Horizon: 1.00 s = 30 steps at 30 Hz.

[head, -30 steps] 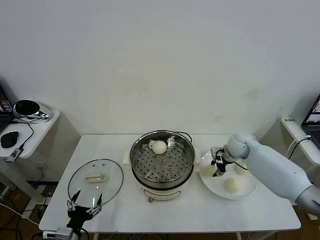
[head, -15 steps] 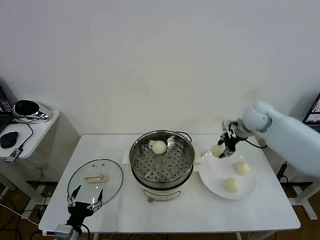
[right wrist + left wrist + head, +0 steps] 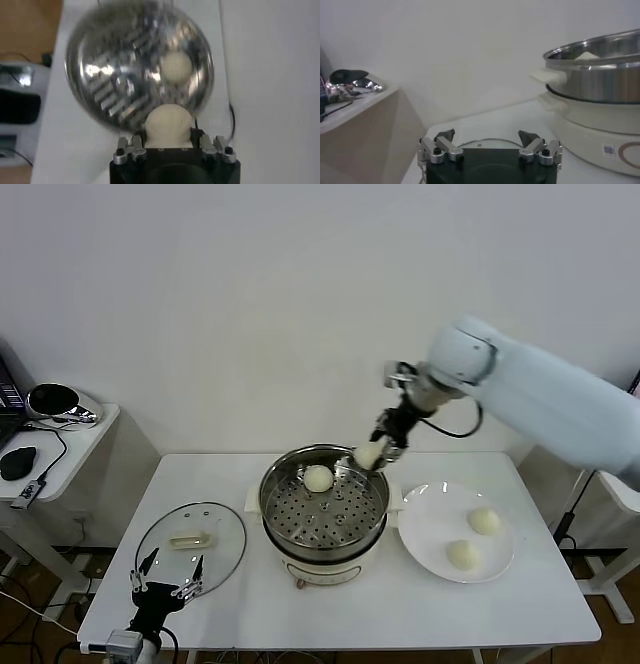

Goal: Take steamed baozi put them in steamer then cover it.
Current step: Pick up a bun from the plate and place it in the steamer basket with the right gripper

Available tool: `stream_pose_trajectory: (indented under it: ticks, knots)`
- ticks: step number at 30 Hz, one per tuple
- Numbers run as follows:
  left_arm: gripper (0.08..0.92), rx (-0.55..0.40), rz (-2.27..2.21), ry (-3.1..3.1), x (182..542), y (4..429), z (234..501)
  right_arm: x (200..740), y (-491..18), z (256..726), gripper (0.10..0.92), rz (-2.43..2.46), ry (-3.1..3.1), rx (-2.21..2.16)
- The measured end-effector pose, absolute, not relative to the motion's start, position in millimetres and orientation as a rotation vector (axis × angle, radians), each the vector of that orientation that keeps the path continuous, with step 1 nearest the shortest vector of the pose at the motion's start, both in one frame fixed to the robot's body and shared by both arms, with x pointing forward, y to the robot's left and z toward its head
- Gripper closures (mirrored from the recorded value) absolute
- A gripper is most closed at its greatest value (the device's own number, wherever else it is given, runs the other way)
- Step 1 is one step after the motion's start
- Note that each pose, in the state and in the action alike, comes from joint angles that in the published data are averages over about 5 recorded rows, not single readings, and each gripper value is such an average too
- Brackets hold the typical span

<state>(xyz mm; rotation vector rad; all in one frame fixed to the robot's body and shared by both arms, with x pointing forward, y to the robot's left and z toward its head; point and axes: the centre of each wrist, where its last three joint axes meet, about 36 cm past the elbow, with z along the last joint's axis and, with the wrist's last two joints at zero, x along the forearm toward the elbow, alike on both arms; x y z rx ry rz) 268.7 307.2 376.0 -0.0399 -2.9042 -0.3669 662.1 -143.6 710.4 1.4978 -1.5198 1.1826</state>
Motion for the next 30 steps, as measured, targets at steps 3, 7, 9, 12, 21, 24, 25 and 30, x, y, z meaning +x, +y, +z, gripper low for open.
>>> stream_pose_trajectory:
  ticks: [3,7,9,12,21,24,25,30]
  knots:
    - [0.177,-0.037,-0.361,-2.91,268.8,305.2,377.3,664.0,-110.6,704.7,0.471,1.185,-1.483,1.526]
    - [0.177,-0.03,-0.359,-2.912,268.1,305.4,378.2,664.3,-72.8,689.3,0.471,1.191,-1.432,1.551]
    - [0.177,-0.025,-0.36,-2.914,268.4,306.2,378.8,663.7,-56.5,679.2,0.471,1.195,-1.405,1.561]
    - [0.177,-0.022,-0.355,-2.918,269.3,306.2,379.5,663.0,-36.2,663.4,0.471,1.199,-1.371,1.566]
    - [0.177,-0.033,-0.322,-2.93,273.2,299.5,379.5,660.7,-5.2,623.8,0.471,1.206,-1.312,1.549]
    - [0.177,-0.038,-0.31,-2.933,274.2,297.2,379.6,661.0,-1.1,614.4,0.471,1.212,-1.303,1.539]
    - [0.177,-0.039,-0.307,-2.933,274.2,296.8,379.6,661.1,0.5,611.8,0.471,1.214,-1.3,1.536]
    - [0.177,-0.039,-0.299,-2.935,274.4,296.2,379.3,662.1,8.6,602.4,0.471,1.234,-1.299,1.519]
